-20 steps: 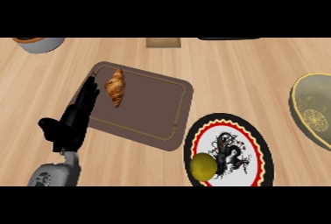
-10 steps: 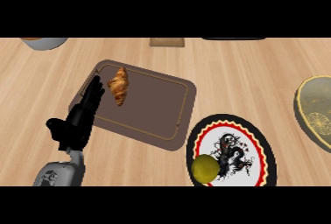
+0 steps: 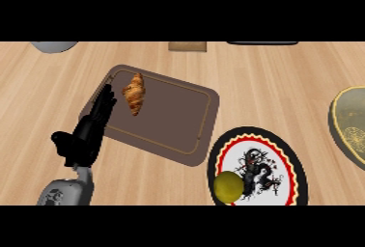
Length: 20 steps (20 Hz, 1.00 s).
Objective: Pick the squash from the plate and place it in the bowl
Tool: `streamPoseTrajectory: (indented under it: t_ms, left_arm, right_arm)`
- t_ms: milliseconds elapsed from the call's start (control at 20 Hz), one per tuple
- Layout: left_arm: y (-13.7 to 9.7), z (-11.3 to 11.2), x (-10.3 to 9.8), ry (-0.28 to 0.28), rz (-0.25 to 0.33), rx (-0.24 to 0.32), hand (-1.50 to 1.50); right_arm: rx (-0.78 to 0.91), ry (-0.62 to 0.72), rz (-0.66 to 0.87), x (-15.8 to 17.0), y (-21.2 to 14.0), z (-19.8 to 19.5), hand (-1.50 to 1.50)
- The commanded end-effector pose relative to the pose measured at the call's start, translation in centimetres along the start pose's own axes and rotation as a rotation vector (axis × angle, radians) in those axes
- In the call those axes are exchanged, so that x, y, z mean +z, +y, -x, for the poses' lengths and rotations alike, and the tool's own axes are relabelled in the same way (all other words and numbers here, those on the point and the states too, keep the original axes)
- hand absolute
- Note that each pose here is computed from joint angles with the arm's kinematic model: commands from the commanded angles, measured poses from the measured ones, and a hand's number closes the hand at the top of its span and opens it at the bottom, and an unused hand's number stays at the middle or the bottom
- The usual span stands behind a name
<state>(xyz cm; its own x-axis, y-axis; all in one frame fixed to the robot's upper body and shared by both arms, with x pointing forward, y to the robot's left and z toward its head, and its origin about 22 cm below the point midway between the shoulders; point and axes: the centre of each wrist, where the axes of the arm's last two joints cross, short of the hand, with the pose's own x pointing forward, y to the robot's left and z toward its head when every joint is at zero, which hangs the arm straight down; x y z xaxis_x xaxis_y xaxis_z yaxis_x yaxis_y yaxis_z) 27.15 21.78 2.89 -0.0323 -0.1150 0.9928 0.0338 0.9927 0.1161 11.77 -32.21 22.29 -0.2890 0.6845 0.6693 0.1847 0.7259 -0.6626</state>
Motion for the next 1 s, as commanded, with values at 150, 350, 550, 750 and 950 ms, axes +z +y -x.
streamPoseTrajectory:
  t_ms: [150,350,550,750,950]
  left_arm:
    - [-0.5,-0.7,-0.9,0.002,-0.006,-0.006,0.0]
    - [-2.1,0.0,-0.4,0.0,0.002,-0.005,0.0]
    - [-0.6,-0.2,-1.1,0.004,0.01,0.01,0.0]
    - [0.8,-0.5,-0.2,0.01,-0.005,0.001,0.0]
    - [1.3,0.9,-0.8,0.0,0.005,0.005,0.0]
  right_arm:
    - [0.127,0.034,0.061,-5.4,-3.8,-1.8,1.5]
    - [0.279,0.086,0.034,-7.4,-4.1,1.1,1.5]
    - [0.303,0.096,0.051,-9.4,-4.2,6.3,1.5]
    - [0.312,0.152,0.057,-10.4,-3.7,9.3,1.5]
    - [0.369,0.166,0.044,-11.0,-1.7,13.8,1.5]
